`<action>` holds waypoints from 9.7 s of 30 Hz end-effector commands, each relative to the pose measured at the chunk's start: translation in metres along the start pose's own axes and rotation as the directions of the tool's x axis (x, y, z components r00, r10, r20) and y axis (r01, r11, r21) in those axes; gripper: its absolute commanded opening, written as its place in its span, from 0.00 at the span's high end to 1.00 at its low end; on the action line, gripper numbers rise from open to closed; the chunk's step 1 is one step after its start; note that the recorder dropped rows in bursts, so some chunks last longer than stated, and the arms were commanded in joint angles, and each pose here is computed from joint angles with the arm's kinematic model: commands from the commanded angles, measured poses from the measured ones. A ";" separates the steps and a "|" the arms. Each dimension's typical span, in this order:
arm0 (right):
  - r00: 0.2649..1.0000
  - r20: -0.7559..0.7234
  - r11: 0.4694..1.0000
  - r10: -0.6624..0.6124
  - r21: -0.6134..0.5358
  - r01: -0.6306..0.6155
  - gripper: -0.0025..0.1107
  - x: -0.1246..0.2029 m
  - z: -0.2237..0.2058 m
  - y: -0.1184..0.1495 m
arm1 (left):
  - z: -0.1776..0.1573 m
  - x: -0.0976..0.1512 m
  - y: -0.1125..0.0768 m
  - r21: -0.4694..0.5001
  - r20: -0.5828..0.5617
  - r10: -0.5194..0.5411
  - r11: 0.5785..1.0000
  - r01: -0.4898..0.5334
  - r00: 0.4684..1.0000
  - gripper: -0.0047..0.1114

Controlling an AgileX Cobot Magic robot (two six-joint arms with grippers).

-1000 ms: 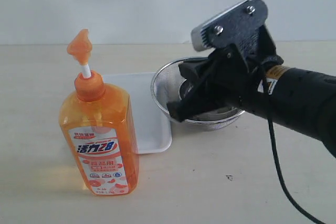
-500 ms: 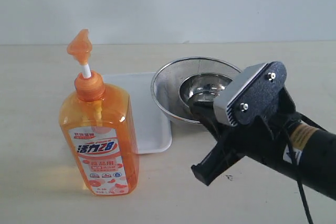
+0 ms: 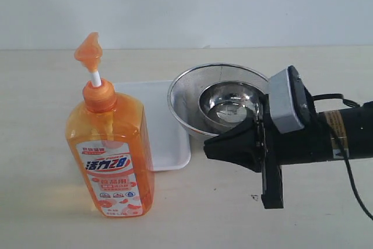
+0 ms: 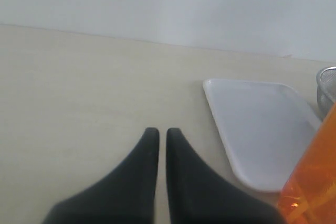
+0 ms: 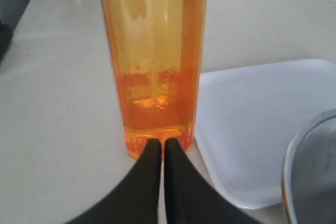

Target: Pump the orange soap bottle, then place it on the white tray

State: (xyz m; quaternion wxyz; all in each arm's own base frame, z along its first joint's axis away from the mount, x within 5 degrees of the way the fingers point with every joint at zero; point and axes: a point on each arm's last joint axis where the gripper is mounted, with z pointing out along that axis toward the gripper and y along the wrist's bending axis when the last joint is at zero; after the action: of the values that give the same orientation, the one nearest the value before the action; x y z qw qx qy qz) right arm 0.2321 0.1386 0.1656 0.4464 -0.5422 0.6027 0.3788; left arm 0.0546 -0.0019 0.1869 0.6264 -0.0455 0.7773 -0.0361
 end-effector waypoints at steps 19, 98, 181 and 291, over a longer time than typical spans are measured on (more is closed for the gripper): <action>0.963 0.086 0.960 0.255 0.098 -0.263 0.40 -0.005 0.022 -0.015 | 0.000 0.000 0.000 0.001 0.007 0.002 1.000 -0.002 1.000 0.92; 0.999 -0.017 0.997 -0.042 0.061 0.043 0.33 -0.024 0.103 0.013 | 0.000 0.000 0.000 0.001 0.007 0.002 1.000 -0.002 1.000 0.92; 0.983 -0.148 0.984 0.110 0.158 -0.087 0.41 -0.062 0.089 -0.014 | 0.068 -0.033 -0.039 0.451 -0.155 0.208 0.885 -0.118 0.966 0.92; 0.989 -0.052 0.968 0.135 -0.208 -0.143 0.16 -0.159 0.097 -0.032 | 0.049 -0.021 -0.076 0.876 -0.186 0.269 0.482 0.035 0.945 0.92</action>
State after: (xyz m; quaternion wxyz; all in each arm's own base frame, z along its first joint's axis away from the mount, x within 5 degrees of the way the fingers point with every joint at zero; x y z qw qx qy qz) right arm 0.2844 0.2610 0.2894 0.3431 -0.5484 0.5995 0.4713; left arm 0.1101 -0.0747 0.2020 0.4345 0.3392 0.7386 -0.3880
